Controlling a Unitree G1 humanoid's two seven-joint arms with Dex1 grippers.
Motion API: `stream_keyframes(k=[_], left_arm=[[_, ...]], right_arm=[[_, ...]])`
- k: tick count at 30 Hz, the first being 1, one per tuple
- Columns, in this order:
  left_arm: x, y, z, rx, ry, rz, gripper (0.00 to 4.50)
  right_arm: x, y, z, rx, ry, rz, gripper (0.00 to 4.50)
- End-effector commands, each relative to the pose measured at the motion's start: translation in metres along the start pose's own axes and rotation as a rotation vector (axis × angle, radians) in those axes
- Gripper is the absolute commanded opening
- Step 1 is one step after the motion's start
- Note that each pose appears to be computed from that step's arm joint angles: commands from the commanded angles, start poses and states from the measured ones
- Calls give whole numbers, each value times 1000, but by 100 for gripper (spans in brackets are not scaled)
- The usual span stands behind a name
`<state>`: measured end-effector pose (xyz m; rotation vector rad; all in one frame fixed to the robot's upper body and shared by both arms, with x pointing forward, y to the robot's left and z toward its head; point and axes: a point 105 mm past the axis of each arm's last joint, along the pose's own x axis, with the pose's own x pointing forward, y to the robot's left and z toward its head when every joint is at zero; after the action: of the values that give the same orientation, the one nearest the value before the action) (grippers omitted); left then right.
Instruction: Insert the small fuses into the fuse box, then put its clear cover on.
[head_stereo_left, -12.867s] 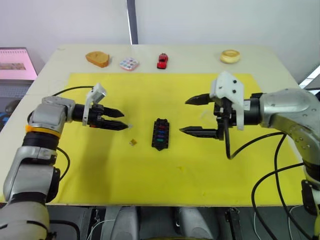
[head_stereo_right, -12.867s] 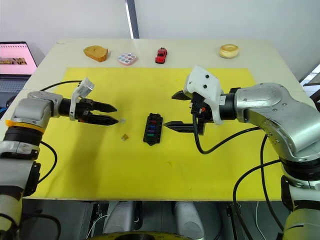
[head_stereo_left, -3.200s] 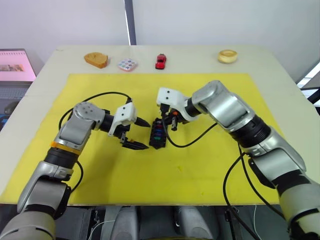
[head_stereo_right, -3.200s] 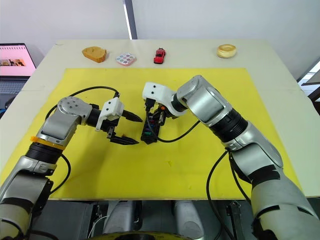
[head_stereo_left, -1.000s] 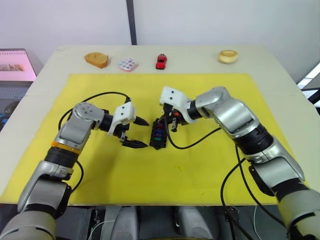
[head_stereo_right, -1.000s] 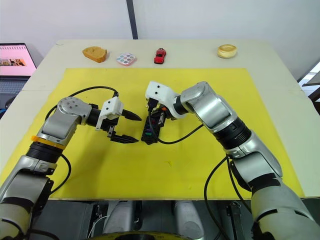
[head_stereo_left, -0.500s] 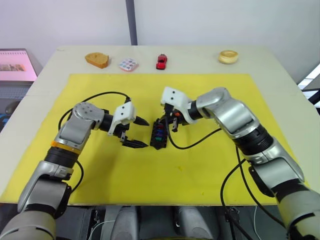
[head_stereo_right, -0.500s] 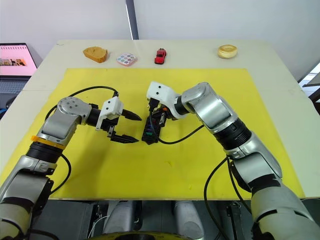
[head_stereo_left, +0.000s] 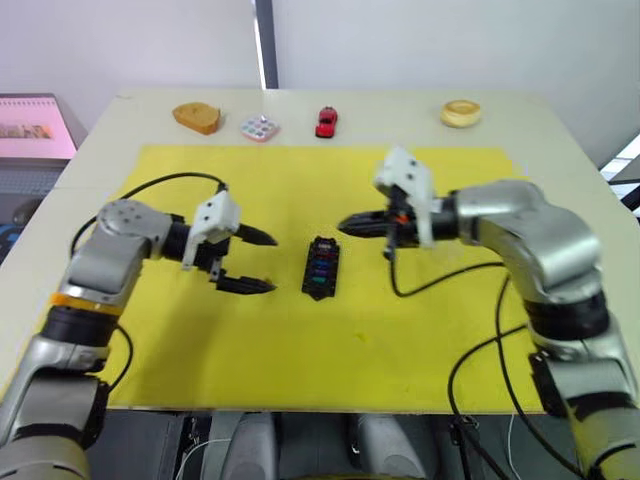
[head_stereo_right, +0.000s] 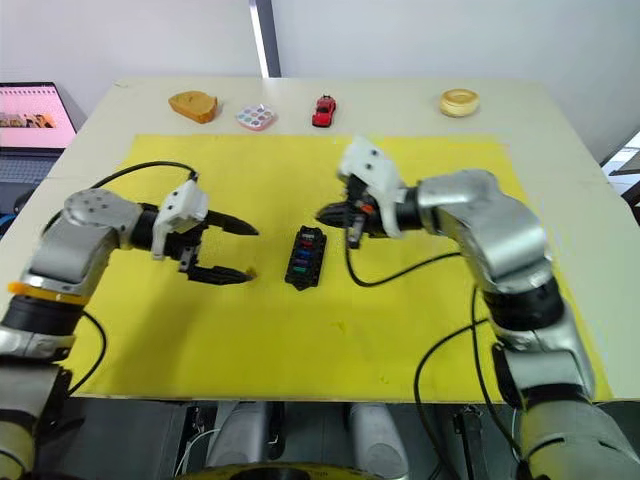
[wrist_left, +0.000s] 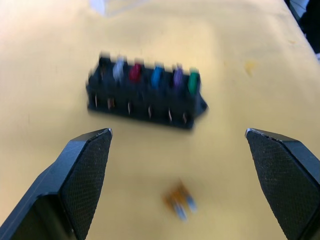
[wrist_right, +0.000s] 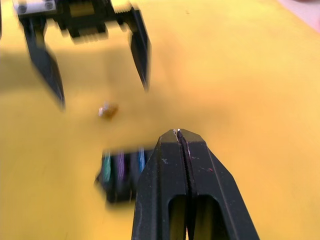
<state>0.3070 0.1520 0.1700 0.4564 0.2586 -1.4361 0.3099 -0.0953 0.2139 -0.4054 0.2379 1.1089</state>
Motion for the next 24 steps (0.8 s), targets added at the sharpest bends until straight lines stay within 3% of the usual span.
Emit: stream_keyframes(k=[1, 2, 5, 12, 13, 17, 24], left_arm=[[-26, -3, 10, 13, -7, 57, 450], [-35, -4, 7, -6, 8, 84, 450], [-57, -6, 0, -61, 33, 157, 450], [-108, -23, -34, -140, 195, 293, 450], [-113, -25, -39, -150, 216, 302, 450], [-123, -30, -52, -177, 256, 316, 450], [-104, -15, -48, -149, 188, 308, 450]], right_arm=[[-45, 1, -5, -59, 10, -75, 2], [-60, 0, -15, -36, 44, -102, 2], [-96, 2, -36, 17, 108, -169, 82], [-165, 11, -68, 71, 258, -316, 428], [-171, 13, -71, 76, 272, -330, 447], [-188, 16, -80, 90, 305, -377, 447], [-175, 11, -66, 28, 257, -383, 447]])
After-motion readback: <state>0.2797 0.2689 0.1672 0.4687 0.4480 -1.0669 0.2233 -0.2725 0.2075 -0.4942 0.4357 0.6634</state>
